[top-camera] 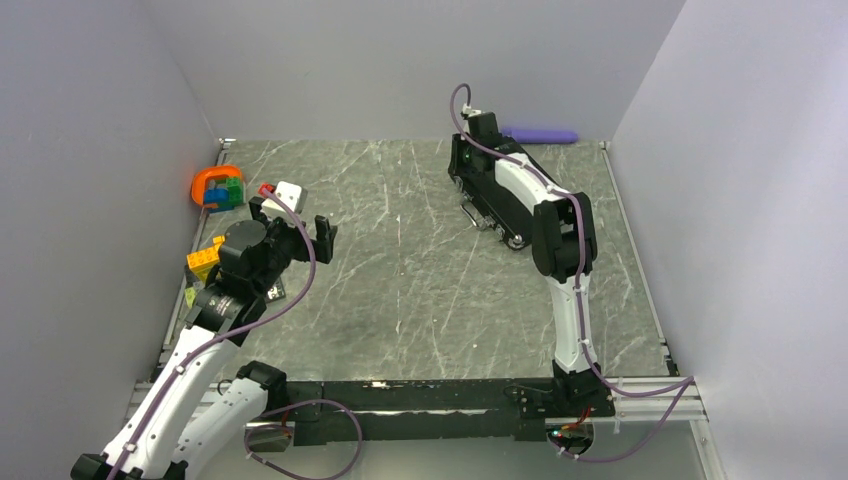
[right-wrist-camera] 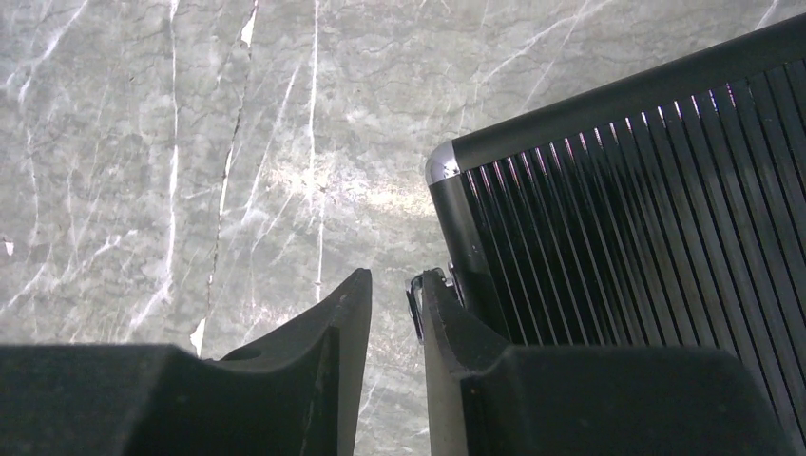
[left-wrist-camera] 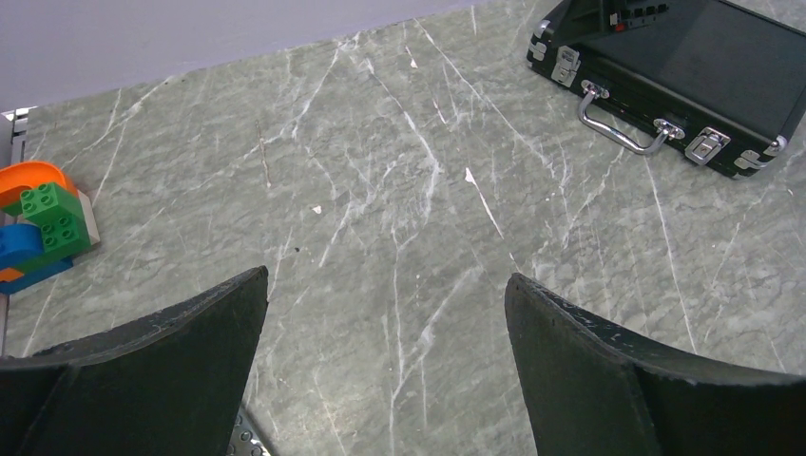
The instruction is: Pack up texas hold em set
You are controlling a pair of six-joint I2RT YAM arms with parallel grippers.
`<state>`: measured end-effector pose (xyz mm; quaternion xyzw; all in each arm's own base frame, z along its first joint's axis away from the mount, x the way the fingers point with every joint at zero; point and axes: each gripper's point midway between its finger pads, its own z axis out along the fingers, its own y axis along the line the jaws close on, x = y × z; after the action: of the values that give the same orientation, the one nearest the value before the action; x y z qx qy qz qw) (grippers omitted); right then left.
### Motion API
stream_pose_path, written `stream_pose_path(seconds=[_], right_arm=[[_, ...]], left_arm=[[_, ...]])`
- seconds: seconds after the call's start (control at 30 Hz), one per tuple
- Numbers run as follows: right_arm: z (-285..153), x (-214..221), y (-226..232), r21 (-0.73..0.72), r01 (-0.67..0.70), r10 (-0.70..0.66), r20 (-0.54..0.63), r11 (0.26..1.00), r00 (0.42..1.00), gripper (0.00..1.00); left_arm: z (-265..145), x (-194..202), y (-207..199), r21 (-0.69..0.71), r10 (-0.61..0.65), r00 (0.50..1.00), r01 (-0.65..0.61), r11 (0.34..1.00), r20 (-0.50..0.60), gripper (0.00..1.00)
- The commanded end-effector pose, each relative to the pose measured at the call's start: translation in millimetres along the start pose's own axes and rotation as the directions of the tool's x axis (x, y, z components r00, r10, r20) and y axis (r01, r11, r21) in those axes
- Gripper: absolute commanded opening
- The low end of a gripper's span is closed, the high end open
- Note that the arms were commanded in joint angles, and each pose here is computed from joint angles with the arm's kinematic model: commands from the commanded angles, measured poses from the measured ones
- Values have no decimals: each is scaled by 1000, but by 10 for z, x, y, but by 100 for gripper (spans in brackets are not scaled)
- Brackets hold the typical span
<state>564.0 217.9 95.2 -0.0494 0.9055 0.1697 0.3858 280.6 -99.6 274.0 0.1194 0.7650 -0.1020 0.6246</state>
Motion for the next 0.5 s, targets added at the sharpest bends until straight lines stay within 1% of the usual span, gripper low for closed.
stream_pose_path(seconds=[0.0,0.2,0.47], right_arm=[[-6,-118,58,-24,14,-13,25,1000,1000,29],[55,-1,17,-15,13,-13,-8,1000,1000,26],[69,76,41,-18,11,-11,-17,1000,1000,20]], left_arm=[[-4,-111,-10,2,-3,999,3,1000,36,98],[-6,-117,-8,1,-3,999,3,1000,37,98],[2,-109,-16,5,-5,999,4,1000,34,98]])
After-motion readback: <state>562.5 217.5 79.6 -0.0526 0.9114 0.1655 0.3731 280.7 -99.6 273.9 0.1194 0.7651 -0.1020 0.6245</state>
